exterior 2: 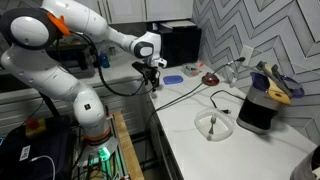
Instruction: Put the lunchbox on top of the mini oven
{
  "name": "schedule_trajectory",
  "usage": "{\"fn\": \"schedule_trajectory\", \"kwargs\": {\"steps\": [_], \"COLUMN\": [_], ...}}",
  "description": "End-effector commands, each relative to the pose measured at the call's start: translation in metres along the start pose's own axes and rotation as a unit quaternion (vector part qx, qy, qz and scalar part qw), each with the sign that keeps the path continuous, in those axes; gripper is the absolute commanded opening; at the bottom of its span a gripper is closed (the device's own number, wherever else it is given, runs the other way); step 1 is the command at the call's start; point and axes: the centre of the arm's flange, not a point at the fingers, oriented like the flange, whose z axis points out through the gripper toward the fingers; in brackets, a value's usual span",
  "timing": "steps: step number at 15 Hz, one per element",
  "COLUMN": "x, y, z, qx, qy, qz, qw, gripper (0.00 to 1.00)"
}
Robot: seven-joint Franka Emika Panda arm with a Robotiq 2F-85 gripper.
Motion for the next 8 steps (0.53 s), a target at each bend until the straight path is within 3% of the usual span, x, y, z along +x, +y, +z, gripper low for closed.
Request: {"fn": "schedule_trajectory", "kwargs": {"steps": [1, 2, 4, 8], "x": [0.000, 0.000, 0.005, 0.006], "y": [0.000, 0.000, 0.009, 0.072], "z": [0.000, 0.001, -0.008, -0.044], "qx": [0.000, 0.000, -0.017, -0.077], "qy": [0.000, -0.001, 0.040, 0.113], "qz": [0.000, 0.000, 0.042, 0.103], "qw": [1.0000, 1.0000, 0.9982, 0.9852], "gripper": [1.00, 1.00, 1.00, 1.00]}}
